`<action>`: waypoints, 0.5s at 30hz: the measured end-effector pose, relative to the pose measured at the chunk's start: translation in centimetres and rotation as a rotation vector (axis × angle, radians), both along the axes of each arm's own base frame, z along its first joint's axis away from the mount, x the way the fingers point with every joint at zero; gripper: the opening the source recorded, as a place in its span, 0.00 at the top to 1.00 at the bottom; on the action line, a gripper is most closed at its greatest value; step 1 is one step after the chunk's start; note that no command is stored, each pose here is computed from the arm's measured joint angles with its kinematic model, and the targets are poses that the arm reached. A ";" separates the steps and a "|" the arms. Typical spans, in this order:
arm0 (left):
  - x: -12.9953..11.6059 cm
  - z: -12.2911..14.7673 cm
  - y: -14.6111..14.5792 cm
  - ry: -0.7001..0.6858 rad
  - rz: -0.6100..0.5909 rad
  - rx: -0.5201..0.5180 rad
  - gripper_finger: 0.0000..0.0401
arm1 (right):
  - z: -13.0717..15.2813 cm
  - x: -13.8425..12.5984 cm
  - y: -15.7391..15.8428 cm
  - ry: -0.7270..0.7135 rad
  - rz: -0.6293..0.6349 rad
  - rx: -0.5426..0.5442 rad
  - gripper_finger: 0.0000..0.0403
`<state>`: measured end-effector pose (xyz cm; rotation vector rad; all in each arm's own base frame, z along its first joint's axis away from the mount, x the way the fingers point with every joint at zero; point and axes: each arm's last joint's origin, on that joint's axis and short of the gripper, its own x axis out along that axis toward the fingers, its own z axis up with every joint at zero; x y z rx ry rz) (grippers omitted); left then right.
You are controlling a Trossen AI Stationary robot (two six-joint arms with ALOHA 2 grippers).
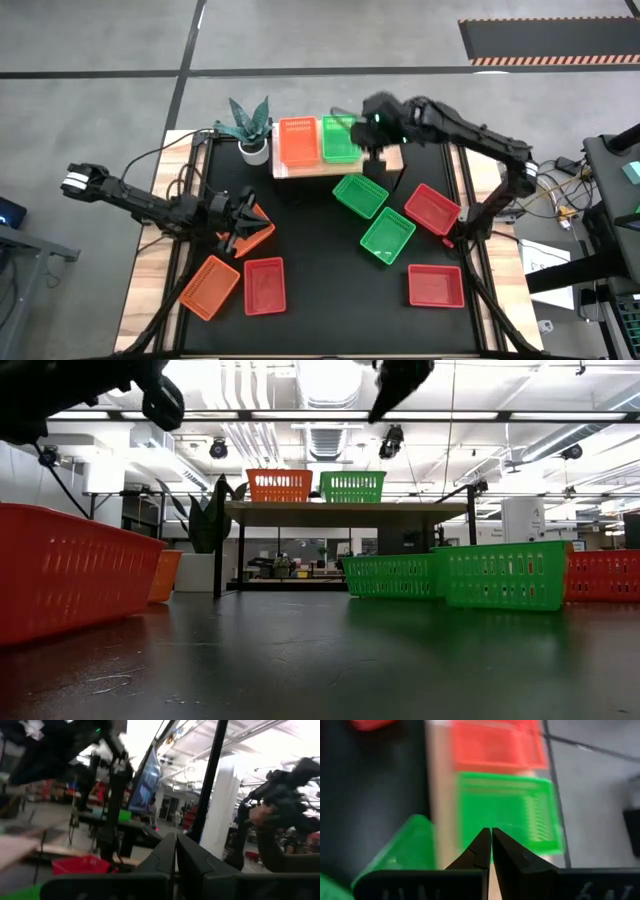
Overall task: Stack baskets on shelf by color
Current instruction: Put the bottom left red bin on the shelf
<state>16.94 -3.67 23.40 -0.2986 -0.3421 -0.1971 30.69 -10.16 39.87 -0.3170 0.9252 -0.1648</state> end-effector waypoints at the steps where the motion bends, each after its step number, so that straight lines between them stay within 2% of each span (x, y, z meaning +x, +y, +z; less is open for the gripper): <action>1: 0.2 -0.2 -0.1 0.017 -0.006 -0.011 1.00 | 0.0 -0.1 1.2 -0.004 0.024 0.010 0.98; 9: 1.7 -0.9 -0.8 0.100 -0.054 -0.090 1.00 | -1.6 -1.6 10.0 -0.062 0.203 0.079 0.98; 15: 2.5 -0.6 -1.9 0.124 -0.103 -0.107 1.00 | -3.8 -3.1 15.0 -0.118 0.235 0.050 0.98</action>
